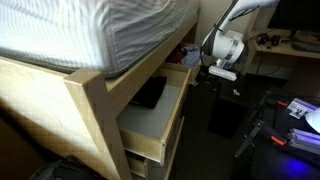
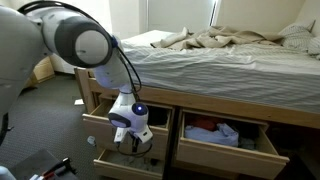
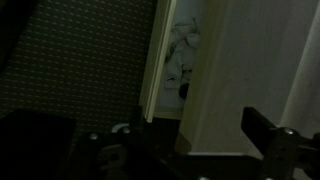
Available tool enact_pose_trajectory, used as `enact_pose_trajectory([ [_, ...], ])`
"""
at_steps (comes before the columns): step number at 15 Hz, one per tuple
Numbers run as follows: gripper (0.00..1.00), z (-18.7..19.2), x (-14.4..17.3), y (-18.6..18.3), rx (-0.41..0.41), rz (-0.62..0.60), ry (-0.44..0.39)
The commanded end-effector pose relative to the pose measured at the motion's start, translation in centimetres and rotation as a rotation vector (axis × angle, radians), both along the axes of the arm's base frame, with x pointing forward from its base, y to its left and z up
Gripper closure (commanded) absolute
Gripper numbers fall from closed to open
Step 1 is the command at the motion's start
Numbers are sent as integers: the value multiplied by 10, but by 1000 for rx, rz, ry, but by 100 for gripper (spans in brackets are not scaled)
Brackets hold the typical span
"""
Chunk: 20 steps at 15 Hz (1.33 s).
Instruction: Close the two top drawers
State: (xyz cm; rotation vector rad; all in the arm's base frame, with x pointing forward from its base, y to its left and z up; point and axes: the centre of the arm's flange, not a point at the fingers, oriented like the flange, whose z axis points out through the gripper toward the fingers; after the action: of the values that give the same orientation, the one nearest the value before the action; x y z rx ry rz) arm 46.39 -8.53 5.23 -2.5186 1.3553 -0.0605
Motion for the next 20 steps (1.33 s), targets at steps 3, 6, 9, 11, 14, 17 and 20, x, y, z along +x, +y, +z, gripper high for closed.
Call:
enact_pose_trajectory([
  [3, 0, -71, 53, 27, -21, 57, -141],
  [6, 0, -81, 74, 33, -55, 94, -205],
  [9, 0, -67, 107, 39, -124, 130, -305],
  [11, 0, -60, 108, 43, -166, 136, -382],
  [14, 0, -19, 135, 45, -157, 112, -512],
  [17, 0, 0, 149, 25, -118, 75, -526],
  [20, 0, 3, 174, 21, -130, 85, -518],
])
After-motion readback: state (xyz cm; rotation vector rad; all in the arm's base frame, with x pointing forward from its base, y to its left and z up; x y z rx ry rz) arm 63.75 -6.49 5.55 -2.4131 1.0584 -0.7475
